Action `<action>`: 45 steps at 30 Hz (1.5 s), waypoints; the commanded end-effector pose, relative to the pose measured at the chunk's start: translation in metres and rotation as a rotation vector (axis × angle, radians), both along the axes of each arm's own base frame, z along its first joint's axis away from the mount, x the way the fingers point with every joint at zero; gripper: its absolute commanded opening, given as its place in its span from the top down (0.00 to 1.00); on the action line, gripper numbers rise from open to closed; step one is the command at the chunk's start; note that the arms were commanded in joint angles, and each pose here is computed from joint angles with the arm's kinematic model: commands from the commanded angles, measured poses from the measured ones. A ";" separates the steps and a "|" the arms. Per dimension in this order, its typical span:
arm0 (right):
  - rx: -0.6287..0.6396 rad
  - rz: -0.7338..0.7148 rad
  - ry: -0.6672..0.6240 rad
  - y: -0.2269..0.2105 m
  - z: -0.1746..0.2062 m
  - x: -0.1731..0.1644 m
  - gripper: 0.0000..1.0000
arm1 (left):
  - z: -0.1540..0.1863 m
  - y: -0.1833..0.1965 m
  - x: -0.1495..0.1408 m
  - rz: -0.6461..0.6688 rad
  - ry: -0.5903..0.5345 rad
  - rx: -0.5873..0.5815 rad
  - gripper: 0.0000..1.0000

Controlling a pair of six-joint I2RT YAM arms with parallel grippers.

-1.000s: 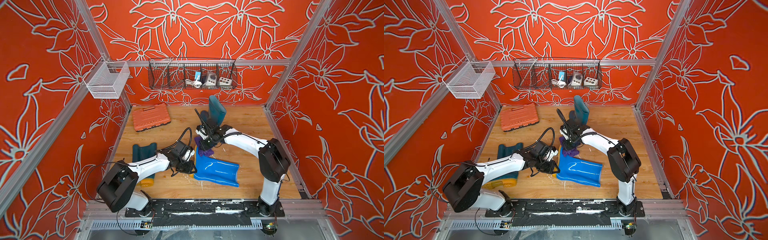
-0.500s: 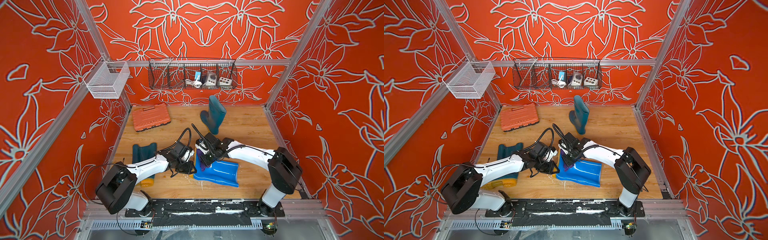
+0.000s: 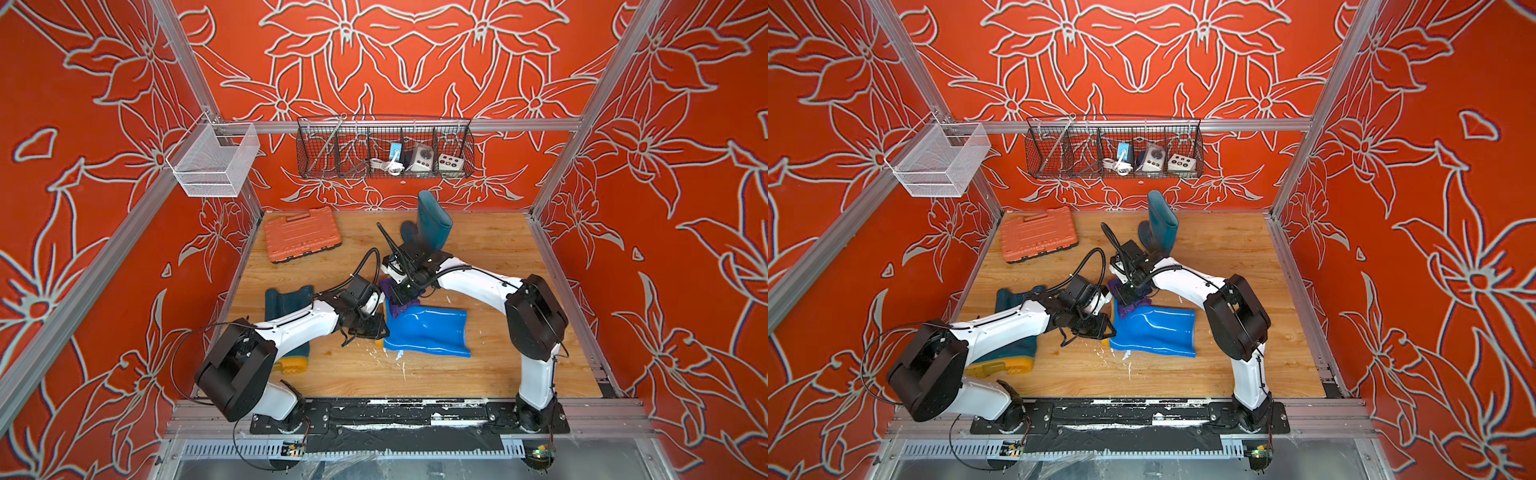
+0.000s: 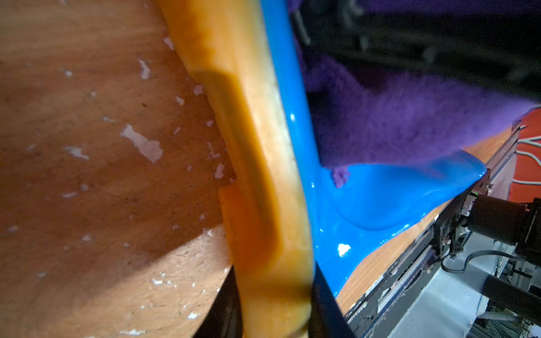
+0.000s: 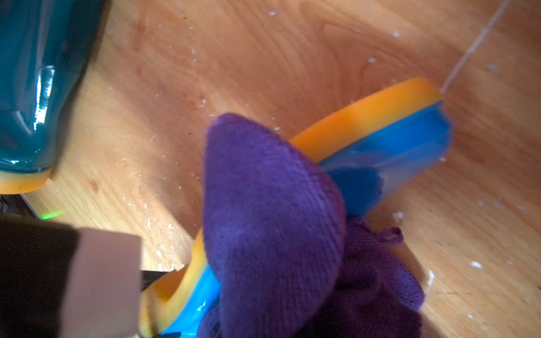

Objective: Wipe the rubber boots with a cloth
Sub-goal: Wipe the dirt off the rubber boot.

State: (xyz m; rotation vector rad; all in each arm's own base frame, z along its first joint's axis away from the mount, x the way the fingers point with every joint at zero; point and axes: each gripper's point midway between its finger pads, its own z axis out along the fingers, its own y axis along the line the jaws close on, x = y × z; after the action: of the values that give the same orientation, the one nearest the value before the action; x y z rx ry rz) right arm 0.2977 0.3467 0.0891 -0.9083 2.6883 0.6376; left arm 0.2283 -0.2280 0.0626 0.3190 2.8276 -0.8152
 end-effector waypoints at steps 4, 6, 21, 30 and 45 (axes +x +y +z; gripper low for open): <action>0.138 0.076 0.061 0.007 0.029 -0.045 1.00 | 0.012 -0.010 -0.002 -0.078 -0.033 -0.039 1.00; 0.169 0.095 0.110 0.008 0.026 -0.073 1.00 | 0.013 -0.011 0.000 -0.068 -0.030 -0.043 1.00; 0.117 0.240 0.061 0.015 0.032 -0.095 1.00 | 0.025 0.046 -0.015 0.169 -0.057 0.111 0.40; 0.062 0.368 0.140 0.033 0.001 -0.161 1.00 | 0.024 0.085 -0.029 0.365 -0.084 0.169 0.43; 0.021 0.136 0.048 0.011 0.002 -0.033 1.00 | 0.020 0.086 -0.028 0.360 -0.087 0.180 0.43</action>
State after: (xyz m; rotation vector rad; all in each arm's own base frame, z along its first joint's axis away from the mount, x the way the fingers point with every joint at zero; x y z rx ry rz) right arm 0.2214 0.3737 0.0844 -1.1878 2.6839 0.8194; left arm 0.1997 -0.1458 0.0835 -0.1055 2.7584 -0.4810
